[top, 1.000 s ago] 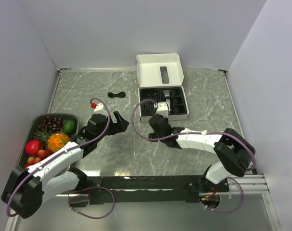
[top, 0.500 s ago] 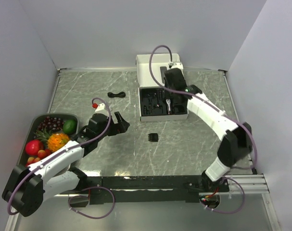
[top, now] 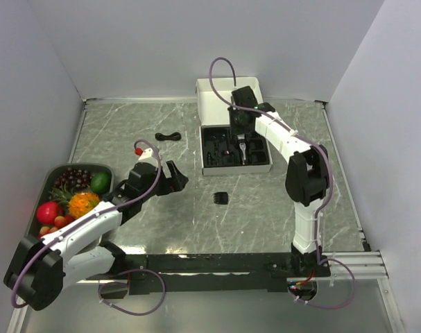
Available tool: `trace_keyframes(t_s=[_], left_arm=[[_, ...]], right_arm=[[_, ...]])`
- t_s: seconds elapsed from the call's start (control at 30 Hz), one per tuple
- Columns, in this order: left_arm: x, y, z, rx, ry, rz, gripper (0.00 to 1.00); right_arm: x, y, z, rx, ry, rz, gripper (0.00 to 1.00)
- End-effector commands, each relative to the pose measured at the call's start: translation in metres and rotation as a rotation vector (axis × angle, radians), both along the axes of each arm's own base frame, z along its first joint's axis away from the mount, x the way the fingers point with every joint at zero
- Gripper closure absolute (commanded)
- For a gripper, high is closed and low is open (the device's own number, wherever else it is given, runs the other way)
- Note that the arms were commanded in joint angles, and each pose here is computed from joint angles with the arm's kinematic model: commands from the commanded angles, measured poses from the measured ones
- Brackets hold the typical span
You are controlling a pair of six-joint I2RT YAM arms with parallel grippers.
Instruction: Sort the hair-cutting tools
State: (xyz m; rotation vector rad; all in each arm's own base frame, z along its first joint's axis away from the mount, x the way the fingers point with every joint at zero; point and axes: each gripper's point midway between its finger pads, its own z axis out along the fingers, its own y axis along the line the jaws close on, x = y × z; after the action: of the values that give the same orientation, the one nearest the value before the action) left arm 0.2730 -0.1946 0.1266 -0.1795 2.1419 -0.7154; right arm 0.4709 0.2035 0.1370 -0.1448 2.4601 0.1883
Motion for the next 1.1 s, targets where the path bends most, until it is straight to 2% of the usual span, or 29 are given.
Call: trace_keyframes(t_s=[0.0, 0.33, 1.07], left_arm=[[0.006, -0.009, 0.018, -0.029, -0.022, -0.013, 0.01], [0.01, -0.013, 0.016, -0.029, -0.012, -0.019, 0.01], [0.013, -0.016, 0.009, -0.027, 0.002, -0.015, 0.01]], right_arm=[[0.022, 0.0, 0.024, 0.035, -0.035, 0.025, 1.0], [0.038, -0.004, 0.0, 0.023, -0.003, 0.017, 1.0], [0.044, -0.009, -0.038, -0.006, 0.053, 0.015, 1.0]])
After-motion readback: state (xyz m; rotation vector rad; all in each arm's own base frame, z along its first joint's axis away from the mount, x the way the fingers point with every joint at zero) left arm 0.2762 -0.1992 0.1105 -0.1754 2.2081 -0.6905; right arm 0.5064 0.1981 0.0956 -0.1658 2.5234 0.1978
